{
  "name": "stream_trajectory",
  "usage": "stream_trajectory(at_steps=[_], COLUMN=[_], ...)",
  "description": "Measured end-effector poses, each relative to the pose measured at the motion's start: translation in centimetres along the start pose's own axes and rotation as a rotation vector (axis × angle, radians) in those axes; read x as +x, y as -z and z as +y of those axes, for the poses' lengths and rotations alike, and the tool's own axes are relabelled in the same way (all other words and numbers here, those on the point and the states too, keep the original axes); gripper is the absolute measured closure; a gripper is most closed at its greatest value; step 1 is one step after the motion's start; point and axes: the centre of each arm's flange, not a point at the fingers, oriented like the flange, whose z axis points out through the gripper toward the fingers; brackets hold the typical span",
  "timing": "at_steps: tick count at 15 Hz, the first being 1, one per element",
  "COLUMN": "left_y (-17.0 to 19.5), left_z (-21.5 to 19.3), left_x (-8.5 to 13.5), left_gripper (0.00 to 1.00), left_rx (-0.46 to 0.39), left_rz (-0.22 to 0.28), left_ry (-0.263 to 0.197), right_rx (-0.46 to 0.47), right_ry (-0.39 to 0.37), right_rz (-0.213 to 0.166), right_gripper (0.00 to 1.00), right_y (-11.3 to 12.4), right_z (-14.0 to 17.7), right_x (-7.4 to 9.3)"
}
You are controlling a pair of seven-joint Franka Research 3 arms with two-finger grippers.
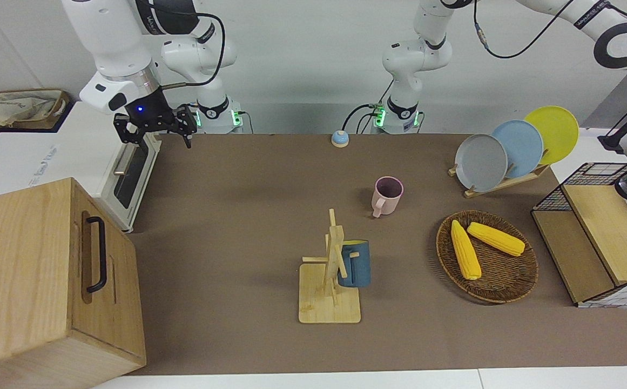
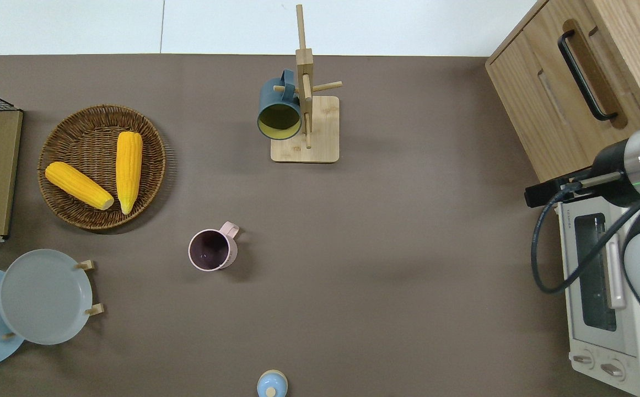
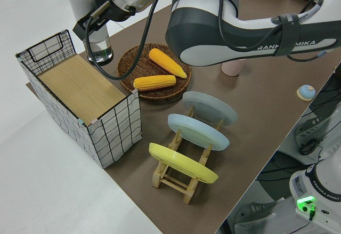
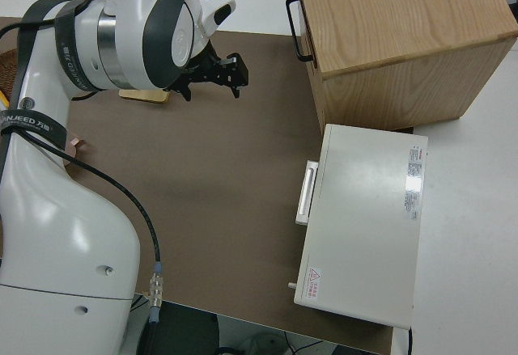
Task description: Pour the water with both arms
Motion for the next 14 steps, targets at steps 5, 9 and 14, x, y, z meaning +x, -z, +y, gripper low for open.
stream_trajectory(at_steps=[5, 9, 14], left_y=[-2.1, -3.6, -6.9], left_z=[-3.6, -4.9, -5.4], left_x=[-1.6, -2.5, -3.8], left_gripper=[0.37, 0.37, 0.37], left_rx=[-0.046, -0.073, -0.102], left_rz=[0.026, 0.053, 0.058], left_ry=[-0.062, -0.119, -0.117], right_rx=[0.000, 0.000, 0.000], right_ry=[0.000, 0.000, 0.000], right_rz=[0.000, 0.000, 0.000], right_gripper=[0.01, 0.01, 0.01], right_y=[0.0, 0.0, 0.0], right_z=[0.0, 0.0, 0.0], right_x=[0.0, 0.0, 0.0])
